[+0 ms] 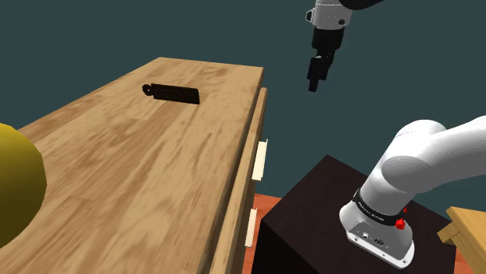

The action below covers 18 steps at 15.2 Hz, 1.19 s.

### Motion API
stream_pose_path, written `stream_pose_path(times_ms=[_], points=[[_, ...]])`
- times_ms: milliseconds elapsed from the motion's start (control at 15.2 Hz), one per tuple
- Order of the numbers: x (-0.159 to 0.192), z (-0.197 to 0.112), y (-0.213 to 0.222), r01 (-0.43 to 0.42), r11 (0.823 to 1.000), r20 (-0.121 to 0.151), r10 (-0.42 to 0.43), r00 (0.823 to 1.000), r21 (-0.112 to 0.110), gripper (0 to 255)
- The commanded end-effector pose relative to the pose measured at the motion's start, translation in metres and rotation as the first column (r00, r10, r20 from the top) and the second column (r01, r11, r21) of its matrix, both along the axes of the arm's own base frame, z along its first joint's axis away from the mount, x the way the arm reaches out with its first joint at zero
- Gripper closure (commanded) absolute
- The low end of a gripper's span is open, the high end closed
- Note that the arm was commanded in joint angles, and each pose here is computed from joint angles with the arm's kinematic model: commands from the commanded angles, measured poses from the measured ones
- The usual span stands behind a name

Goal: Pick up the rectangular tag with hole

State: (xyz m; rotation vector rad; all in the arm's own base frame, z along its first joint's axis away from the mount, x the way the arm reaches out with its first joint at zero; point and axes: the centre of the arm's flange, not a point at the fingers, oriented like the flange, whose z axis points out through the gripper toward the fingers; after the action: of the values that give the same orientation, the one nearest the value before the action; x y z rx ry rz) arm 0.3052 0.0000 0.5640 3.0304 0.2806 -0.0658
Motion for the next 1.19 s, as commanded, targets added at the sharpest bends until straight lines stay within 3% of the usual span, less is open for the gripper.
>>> stream_pose_path(times_ms=[0, 528, 1122], points=[[0.000, 0.000, 0.000, 0.000, 1.000, 0.000, 0.000, 1.000, 0.000, 0], [0.068, -0.003, 0.071, -0.118, 0.993, 0.026, 0.117, 0.993, 0.030, 0], [0.133, -0.002, 0.161, -0.250, 0.966, 0.059, 0.246, 0.967, 0.061, 0]])
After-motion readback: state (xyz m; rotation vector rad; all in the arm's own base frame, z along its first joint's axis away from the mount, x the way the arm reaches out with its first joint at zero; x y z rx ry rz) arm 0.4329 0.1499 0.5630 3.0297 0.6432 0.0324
